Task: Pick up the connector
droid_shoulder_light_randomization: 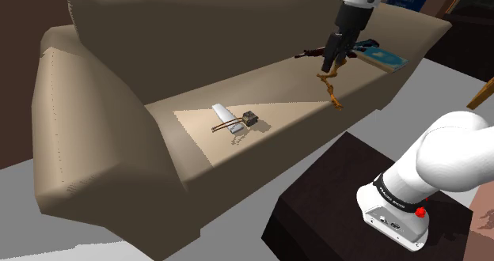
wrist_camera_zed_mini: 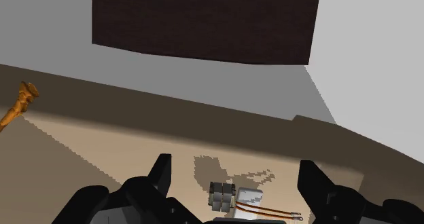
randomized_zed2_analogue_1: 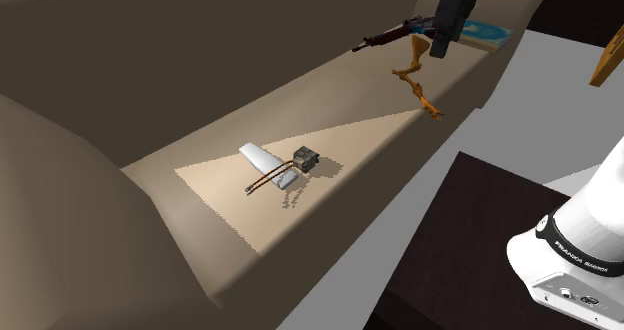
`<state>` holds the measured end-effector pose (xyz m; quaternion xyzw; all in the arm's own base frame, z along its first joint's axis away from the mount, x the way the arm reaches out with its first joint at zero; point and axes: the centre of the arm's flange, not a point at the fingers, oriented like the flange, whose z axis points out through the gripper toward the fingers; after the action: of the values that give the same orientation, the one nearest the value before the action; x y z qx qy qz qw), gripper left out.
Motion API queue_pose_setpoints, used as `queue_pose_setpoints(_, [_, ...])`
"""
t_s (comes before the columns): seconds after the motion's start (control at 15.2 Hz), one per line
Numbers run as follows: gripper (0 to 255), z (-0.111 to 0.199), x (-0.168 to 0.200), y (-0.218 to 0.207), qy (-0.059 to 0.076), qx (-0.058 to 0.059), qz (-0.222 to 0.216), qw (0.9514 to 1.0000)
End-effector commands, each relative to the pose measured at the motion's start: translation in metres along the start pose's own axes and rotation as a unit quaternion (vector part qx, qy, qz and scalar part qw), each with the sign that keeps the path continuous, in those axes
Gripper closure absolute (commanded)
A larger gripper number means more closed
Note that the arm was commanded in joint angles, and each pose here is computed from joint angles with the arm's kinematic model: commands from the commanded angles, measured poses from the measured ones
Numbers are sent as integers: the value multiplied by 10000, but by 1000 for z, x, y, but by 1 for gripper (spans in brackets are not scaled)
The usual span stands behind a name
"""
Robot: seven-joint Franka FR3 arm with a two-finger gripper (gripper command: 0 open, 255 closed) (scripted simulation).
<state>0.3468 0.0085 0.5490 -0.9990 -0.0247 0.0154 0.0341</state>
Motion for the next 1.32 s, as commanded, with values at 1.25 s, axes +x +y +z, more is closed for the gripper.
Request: queue_pose_setpoints(1.25, [0, 225, 156, -16, 243, 24, 172, 9996])
